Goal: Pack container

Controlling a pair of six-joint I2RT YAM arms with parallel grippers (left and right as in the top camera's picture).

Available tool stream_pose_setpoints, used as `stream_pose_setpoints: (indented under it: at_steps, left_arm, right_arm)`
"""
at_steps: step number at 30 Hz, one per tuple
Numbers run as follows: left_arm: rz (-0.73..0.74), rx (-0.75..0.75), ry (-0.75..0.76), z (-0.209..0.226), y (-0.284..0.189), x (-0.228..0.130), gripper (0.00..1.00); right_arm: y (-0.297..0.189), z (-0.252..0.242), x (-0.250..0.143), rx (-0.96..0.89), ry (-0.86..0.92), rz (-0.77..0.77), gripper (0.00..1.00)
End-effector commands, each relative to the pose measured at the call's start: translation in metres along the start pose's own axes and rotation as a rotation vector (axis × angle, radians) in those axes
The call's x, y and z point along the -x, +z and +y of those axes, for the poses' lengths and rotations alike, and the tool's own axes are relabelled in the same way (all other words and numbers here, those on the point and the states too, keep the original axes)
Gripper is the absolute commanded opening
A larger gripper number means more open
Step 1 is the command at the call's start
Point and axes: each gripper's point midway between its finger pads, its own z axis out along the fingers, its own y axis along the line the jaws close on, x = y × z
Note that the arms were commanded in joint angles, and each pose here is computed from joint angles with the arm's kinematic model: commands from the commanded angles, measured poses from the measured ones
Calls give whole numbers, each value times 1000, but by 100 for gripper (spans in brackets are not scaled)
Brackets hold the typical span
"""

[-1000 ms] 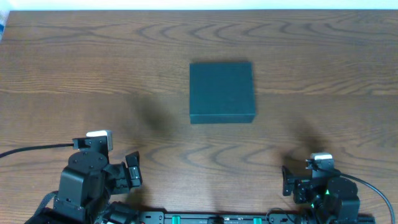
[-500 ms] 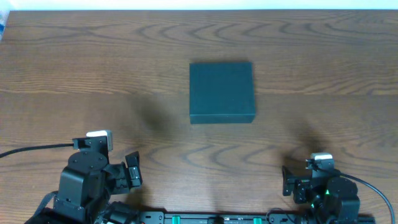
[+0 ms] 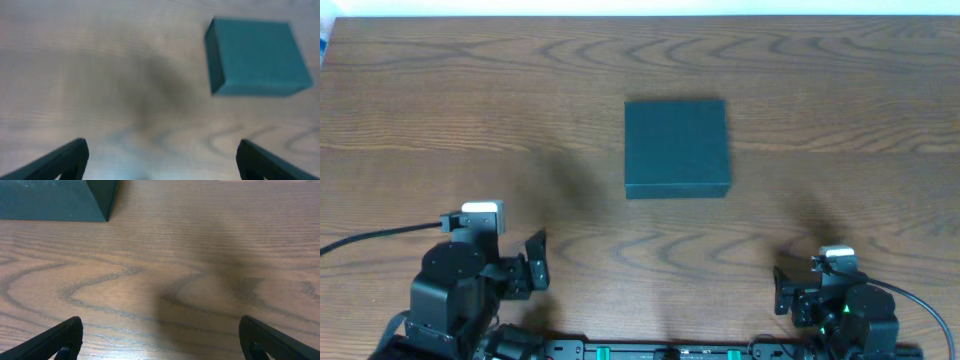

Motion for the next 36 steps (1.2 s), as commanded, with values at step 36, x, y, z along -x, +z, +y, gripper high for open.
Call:
stream_pose_setpoints:
  at_steps: [36]
  left_arm:
    - [-11, -19, 55, 21, 99, -138, 95]
  right_arm:
    - [1, 0, -2, 4, 5, 4, 99]
